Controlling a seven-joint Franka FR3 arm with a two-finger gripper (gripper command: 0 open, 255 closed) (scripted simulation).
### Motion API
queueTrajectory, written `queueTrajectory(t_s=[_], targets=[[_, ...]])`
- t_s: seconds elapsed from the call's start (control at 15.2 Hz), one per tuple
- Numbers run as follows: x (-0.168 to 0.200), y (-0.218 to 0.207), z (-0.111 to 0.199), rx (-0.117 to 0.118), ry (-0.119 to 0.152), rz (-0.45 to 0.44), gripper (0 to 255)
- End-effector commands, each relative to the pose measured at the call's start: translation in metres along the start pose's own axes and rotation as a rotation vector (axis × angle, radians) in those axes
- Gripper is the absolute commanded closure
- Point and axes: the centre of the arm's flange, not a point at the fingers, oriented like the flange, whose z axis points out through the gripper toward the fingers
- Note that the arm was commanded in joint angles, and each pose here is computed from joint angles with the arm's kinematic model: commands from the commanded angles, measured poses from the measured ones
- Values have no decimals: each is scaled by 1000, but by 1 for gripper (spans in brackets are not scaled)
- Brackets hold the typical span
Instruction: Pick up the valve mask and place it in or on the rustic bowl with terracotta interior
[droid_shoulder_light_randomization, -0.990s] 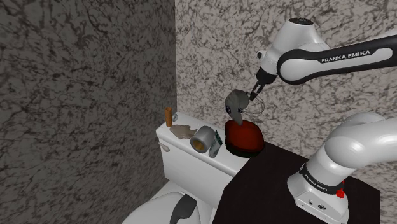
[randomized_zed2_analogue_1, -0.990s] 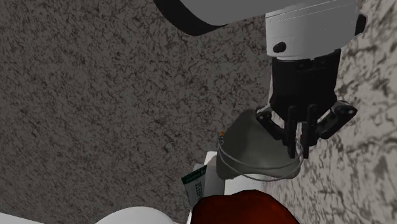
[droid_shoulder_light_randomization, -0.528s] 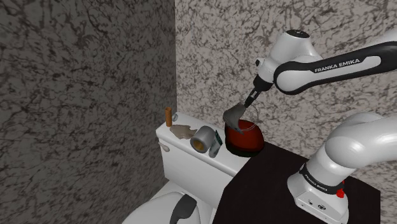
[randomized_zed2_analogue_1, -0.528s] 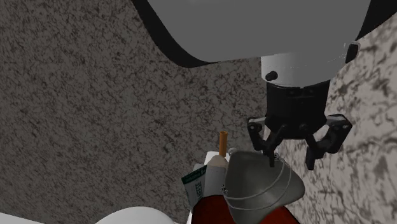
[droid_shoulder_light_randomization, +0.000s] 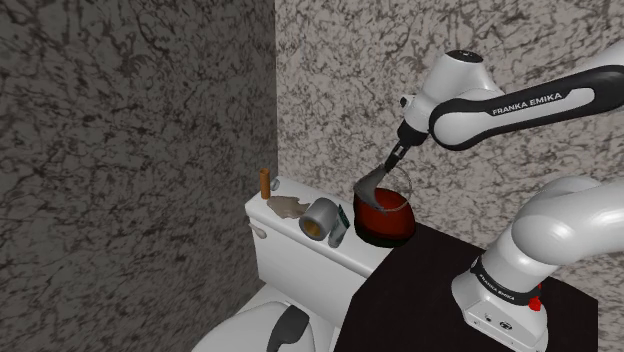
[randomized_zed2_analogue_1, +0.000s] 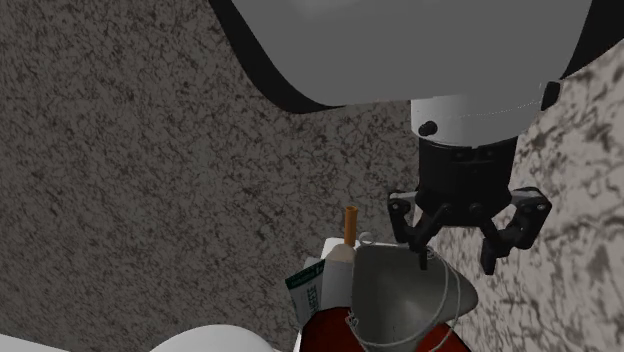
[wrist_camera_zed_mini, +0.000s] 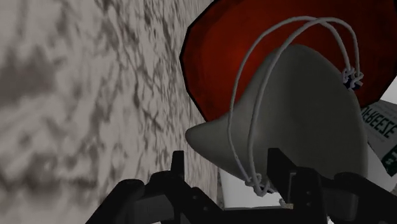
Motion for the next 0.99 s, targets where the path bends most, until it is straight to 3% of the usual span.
queueTrajectory(t_s=[0.0,0.13,0.2,0.46,0.92], targets=[[-22,7,17,51,-208,52,0],[-27,12,7,56,-208,51,0],[-32,11,30,52,-207,52,0],[-22,14,-19,52,-207,52,0],[-22,14,-19,52,-207,52,0]])
